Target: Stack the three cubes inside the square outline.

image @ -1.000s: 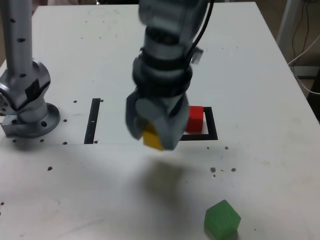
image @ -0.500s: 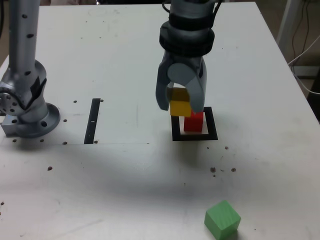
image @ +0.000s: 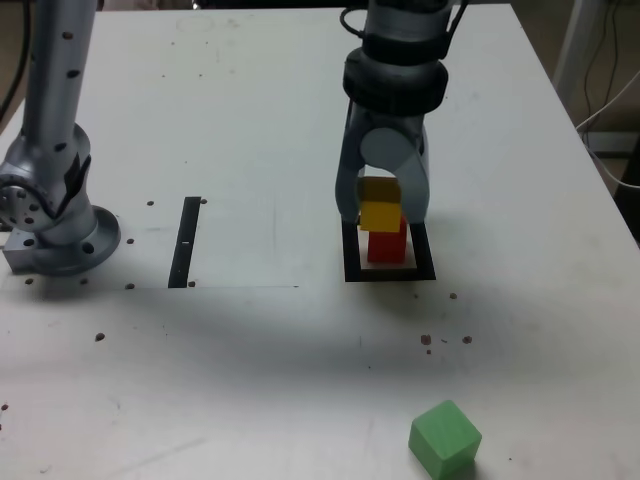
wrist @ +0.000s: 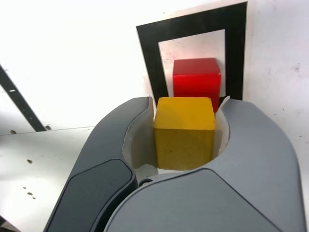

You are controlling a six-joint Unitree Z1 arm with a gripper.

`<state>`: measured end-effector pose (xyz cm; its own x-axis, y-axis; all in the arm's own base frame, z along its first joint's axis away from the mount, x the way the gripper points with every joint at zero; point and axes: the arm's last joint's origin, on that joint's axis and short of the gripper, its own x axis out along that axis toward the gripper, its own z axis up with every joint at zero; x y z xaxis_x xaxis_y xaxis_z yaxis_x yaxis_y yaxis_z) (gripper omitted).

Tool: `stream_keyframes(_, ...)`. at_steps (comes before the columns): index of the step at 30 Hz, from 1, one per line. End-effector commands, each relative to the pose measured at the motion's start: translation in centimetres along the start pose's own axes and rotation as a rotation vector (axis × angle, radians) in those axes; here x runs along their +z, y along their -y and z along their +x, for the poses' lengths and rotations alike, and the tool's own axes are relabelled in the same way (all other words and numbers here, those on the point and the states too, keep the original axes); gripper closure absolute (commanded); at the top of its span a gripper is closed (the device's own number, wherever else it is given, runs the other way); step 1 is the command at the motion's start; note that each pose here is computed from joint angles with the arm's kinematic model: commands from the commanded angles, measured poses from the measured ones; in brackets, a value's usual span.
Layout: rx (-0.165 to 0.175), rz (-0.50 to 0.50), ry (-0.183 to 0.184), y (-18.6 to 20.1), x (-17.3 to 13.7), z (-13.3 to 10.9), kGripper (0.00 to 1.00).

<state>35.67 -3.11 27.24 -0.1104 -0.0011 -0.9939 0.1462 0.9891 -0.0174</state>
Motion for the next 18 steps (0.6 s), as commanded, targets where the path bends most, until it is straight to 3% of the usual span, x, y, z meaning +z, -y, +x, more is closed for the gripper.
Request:
stream_keyframes(1, -0.006, -0.002, 0.001, -0.3, 0.4, 0.3, 0.70)
stream_keyframes(9, -0.020, -0.004, -0.009, -0.7, 0.8, 1.0, 0.69)
stream_keyframes(16, -0.028, 0.019, -0.004, -1.0, 1.0, 1.5, 0.20)
stream_keyframes(18, -0.028, 0.023, -0.002, -1.1, 0.9, 1.5, 0.16)
